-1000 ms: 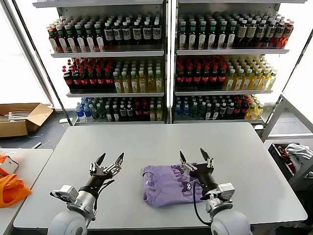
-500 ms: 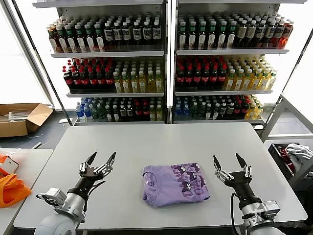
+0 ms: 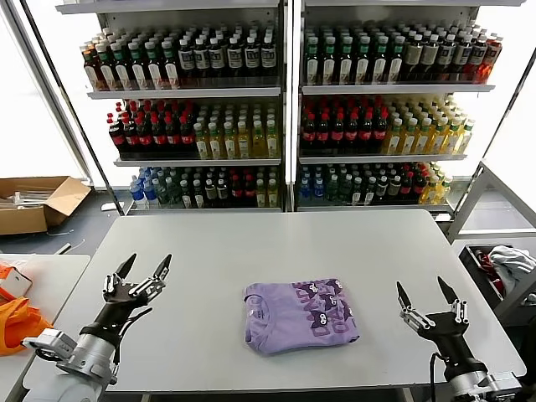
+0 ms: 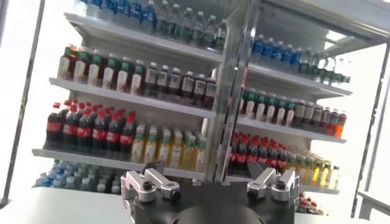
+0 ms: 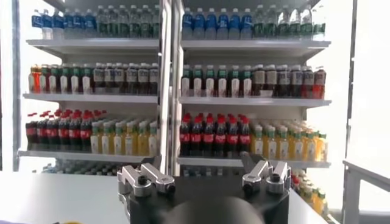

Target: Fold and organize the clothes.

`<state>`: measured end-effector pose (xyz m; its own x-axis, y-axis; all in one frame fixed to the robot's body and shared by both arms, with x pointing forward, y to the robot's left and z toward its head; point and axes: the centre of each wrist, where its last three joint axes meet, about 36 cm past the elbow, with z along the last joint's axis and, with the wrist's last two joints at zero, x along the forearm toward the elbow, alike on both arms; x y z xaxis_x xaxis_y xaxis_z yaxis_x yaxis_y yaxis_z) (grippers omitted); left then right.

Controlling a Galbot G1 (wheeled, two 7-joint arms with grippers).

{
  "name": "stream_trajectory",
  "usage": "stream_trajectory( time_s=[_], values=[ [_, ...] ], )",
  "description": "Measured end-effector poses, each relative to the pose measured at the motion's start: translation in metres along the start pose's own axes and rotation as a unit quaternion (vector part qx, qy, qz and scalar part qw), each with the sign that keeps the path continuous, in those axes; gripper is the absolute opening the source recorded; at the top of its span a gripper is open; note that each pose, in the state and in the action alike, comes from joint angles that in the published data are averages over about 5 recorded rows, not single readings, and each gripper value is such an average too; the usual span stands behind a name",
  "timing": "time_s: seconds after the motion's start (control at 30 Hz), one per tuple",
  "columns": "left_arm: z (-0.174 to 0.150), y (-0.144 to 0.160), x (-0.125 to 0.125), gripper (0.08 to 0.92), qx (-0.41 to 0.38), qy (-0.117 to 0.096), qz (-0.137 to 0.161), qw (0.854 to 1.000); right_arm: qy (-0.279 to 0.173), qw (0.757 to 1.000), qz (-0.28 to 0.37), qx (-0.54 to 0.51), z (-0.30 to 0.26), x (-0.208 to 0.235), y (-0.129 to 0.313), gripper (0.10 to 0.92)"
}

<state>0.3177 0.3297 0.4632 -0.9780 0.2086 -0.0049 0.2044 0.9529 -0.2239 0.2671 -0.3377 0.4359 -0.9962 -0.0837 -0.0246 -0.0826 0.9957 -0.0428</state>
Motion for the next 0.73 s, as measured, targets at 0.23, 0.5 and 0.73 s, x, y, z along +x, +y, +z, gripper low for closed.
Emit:
stream_trajectory(
  time_s=[0.23,0.5,0.73],
  values=[
    [-0.004,0.02,0.019,0.823,-0.001,0.002,-0.02,1.0,-0.006,1.0,0.018,0.006,0.002,0.011,-0.015,0.823],
    [-0.015,0.033,0.032,0.823,-0.007,0.001,-0.026,1.0,-0.002,0.999,0.034,0.016,0.006,0.021,-0.031,0.823],
    [-0.023,0.041,0.041,0.823,-0.013,0.002,-0.032,0.999,0.001,0.999,0.045,0.019,0.007,0.029,-0.038,0.823]
  ],
)
